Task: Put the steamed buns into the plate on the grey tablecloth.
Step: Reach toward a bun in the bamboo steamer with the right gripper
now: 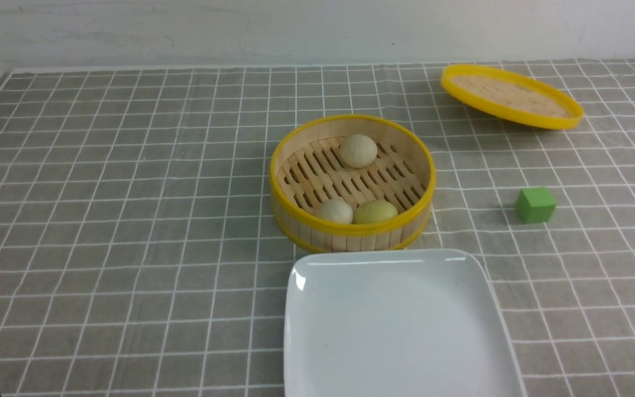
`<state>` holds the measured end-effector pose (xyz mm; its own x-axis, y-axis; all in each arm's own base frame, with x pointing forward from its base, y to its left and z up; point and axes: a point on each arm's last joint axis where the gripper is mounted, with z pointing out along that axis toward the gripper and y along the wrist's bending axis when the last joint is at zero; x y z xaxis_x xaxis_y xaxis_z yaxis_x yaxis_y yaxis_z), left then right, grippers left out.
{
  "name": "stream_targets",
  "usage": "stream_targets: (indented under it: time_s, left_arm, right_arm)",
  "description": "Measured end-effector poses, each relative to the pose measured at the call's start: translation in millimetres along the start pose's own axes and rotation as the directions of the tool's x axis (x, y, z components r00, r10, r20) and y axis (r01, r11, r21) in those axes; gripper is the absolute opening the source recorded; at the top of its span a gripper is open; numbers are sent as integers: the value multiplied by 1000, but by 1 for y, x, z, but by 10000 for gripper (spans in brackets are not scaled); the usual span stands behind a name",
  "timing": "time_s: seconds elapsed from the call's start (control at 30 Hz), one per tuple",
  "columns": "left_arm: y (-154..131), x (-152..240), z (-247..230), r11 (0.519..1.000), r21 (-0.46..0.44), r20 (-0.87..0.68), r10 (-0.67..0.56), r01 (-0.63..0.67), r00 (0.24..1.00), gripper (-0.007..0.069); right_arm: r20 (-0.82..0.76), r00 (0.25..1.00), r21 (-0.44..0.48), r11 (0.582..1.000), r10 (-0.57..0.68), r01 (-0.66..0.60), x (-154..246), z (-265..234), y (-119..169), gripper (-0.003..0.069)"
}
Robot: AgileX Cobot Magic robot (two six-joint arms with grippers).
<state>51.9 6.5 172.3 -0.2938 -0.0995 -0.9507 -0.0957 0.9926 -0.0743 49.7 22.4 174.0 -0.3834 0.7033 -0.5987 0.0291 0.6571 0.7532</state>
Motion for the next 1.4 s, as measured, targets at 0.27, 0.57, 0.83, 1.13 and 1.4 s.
stream_targets:
  time_s: [0.27,0.57,0.83,1.13,1.4]
  left_arm:
    - [0,0,0,1000,0,0,0,0,1000,241]
    - [0,0,0,1000,0,0,0,0,1000,241]
    - [0,0,0,1000,0,0,0,0,1000,241]
    - [0,0,0,1000,0,0,0,0,1000,241]
    - [-2,-1,0,996,22,11,-85,85,996,241]
  right_arm:
    - [-1,981,-67,978,196,-196,-1,0,6,236]
    - [242,942,-107,959,-233,264,-65,-35,77,-6]
    - [-399,819,227,820,-413,525,-103,13,95,1]
    - [-599,658,-52,843,-455,536,-108,81,116,22]
    - [-617,582,-215,825,-529,522,-120,147,143,137]
